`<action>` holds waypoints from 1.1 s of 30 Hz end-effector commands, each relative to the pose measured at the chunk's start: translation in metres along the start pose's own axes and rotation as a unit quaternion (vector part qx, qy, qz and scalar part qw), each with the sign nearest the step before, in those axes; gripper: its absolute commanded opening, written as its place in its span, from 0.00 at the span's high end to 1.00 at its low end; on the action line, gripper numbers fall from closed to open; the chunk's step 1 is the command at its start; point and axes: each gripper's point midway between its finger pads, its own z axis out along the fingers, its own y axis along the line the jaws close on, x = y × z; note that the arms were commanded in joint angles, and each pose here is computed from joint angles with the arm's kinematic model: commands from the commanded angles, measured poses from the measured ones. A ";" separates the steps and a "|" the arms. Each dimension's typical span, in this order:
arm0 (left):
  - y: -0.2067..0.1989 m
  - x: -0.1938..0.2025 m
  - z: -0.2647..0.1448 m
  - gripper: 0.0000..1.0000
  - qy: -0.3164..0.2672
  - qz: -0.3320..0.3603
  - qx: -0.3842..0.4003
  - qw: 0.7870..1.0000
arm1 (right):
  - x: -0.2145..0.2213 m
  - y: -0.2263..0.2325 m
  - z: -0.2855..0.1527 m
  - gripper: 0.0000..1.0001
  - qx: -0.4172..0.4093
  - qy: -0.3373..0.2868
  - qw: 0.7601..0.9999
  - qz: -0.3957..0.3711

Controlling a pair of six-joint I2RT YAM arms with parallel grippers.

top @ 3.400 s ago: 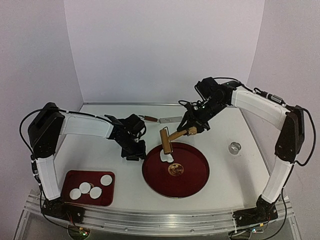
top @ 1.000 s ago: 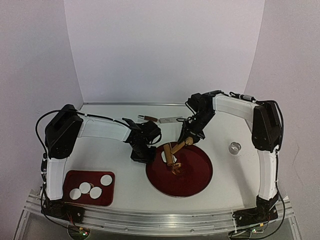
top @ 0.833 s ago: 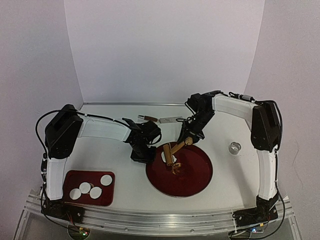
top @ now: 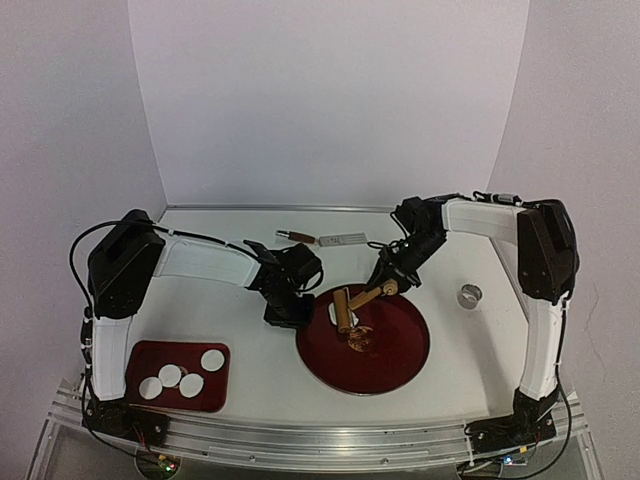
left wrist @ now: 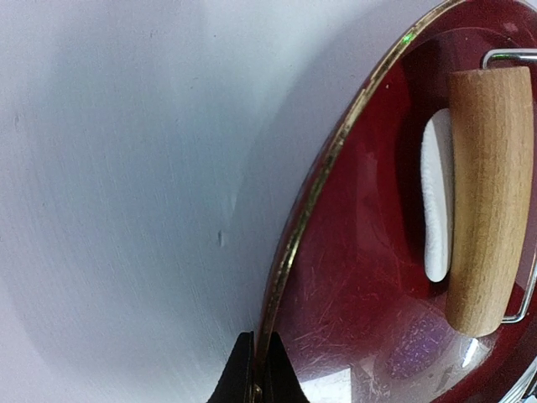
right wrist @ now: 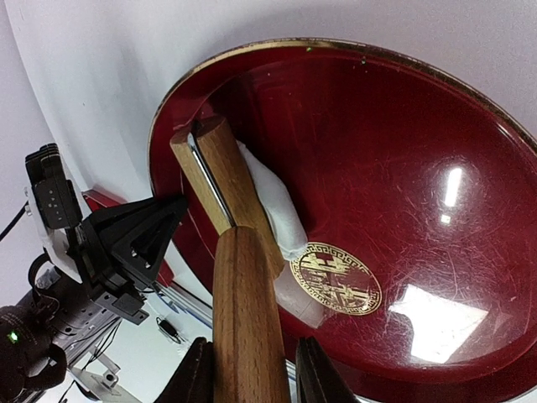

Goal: Roll out the dumpling wrappers from the dough

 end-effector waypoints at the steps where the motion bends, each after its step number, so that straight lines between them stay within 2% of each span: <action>1: 0.034 0.010 0.000 1.00 0.003 0.003 -0.067 0.998 | 0.030 -0.189 -0.001 1.00 0.372 0.029 0.920 0.115; 33: 0.054 0.010 -0.003 1.00 0.002 -0.010 -0.080 0.997 | 0.062 -0.234 -0.040 1.00 0.400 0.028 0.904 0.151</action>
